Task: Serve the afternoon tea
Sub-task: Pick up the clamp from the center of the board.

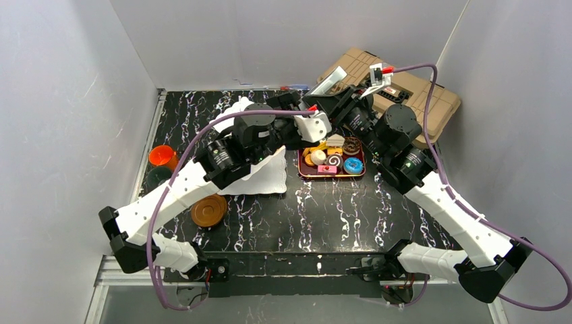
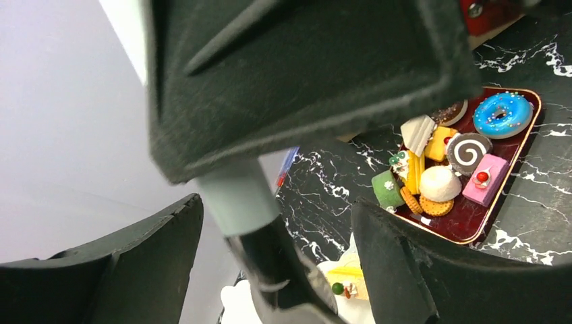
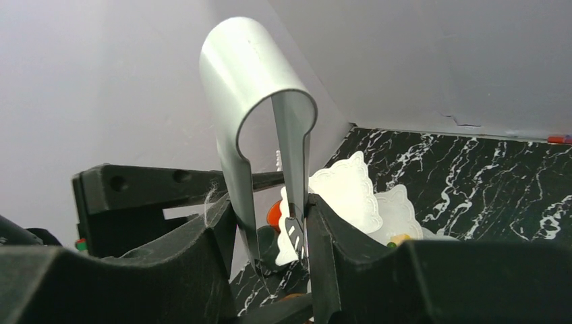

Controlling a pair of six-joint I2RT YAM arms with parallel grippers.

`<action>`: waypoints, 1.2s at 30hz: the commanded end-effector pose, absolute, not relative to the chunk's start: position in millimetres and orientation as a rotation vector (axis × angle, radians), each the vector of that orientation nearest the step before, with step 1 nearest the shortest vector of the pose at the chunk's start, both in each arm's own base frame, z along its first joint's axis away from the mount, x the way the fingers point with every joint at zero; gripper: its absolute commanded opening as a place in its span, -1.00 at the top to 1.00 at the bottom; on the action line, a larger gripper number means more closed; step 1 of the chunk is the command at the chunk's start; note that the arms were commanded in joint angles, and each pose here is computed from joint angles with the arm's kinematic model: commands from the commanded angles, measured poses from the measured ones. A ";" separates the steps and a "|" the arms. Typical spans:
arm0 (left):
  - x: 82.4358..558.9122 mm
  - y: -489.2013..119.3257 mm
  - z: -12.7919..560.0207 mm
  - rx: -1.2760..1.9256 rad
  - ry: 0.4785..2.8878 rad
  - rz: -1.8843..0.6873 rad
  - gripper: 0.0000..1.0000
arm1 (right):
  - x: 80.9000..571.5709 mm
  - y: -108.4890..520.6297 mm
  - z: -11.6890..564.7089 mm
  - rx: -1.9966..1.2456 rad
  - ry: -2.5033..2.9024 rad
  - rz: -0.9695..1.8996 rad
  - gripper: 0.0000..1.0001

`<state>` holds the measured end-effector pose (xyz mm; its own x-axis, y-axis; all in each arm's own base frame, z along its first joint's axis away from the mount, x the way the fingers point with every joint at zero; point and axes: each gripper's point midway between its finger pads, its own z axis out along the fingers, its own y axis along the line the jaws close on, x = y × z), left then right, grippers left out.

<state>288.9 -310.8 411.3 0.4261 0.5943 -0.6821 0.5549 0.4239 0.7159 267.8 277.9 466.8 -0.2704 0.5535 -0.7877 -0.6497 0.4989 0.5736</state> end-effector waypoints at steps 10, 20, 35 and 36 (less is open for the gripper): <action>290.1 -297.3 437.1 1.132 1.179 0.079 0.61 | 247.1 268.8 500.0 -0.078 1.313 1.260 0.10; 278.1 -300.5 446.3 1.151 1.149 0.004 0.84 | 240.4 277.8 492.1 -0.119 1.359 1.306 -0.24; 250.8 -302.8 442.5 1.267 1.064 -0.087 0.91 | 229.3 291.1 490.7 -0.270 1.409 1.407 0.02; 251.0 -303.3 441.8 1.268 1.065 -0.088 0.90 | 229.4 290.4 490.3 -0.269 1.410 1.408 0.07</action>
<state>269.9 -301.6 428.3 0.4791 0.5396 -0.6923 0.5760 0.4019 0.7118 234.6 293.5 475.8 -0.4005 0.5042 -0.7651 -0.7400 0.3144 0.5946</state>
